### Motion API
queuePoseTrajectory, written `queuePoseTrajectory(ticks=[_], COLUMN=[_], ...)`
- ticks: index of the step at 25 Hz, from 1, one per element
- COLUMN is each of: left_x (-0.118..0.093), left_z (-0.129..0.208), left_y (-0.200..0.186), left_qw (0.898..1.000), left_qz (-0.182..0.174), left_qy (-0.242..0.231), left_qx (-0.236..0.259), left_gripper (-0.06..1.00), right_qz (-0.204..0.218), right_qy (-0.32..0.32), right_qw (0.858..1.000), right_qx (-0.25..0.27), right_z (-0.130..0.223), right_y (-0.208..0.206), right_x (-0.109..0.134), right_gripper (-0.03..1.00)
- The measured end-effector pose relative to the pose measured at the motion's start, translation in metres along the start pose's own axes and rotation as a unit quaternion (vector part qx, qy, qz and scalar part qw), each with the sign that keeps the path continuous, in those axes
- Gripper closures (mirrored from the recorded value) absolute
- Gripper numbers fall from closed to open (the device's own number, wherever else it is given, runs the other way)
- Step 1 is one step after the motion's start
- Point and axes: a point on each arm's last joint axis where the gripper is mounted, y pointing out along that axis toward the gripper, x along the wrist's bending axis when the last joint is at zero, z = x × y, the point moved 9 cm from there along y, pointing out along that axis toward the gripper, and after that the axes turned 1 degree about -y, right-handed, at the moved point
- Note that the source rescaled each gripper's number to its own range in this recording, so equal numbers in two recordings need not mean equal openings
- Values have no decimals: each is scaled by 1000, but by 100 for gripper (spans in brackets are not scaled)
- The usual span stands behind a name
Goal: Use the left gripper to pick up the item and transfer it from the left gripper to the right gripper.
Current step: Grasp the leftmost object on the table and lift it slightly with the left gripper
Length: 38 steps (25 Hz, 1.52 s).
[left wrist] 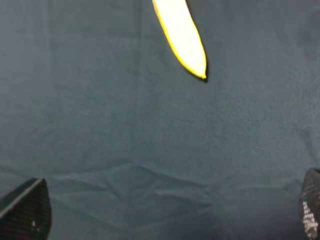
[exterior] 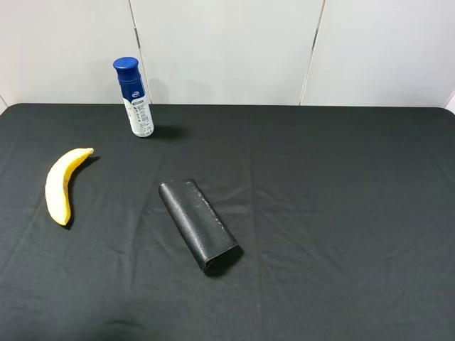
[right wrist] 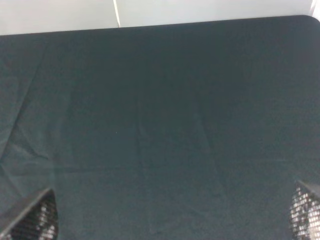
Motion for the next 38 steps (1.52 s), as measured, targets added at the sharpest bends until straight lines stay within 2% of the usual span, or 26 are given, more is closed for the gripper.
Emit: queuePoseTrajectory(ticks=[10, 20, 29, 38], left_x=[-15, -20, -19, -18], left_z=[-31, -32, -39, -39], left_y=[83, 161, 207, 232], left_qw=[994, 981, 983, 985], left_qz=[8, 1, -4, -7], left_qy=[-27, -56, -63, -66], left_qx=[105, 186, 170, 162], left_gripper=[-6, -6, -6, -6], right_qz=[0, 0, 0, 0], right_qy=[0, 0, 0, 0], right_qw=[1000, 1000, 1000, 1000], right_qx=[0, 0, 0, 0], right_z=[0, 0, 0, 0], right_y=[0, 0, 0, 0], right_x=[0, 0, 0, 0], right_gripper=[-3, -3, -3, -3])
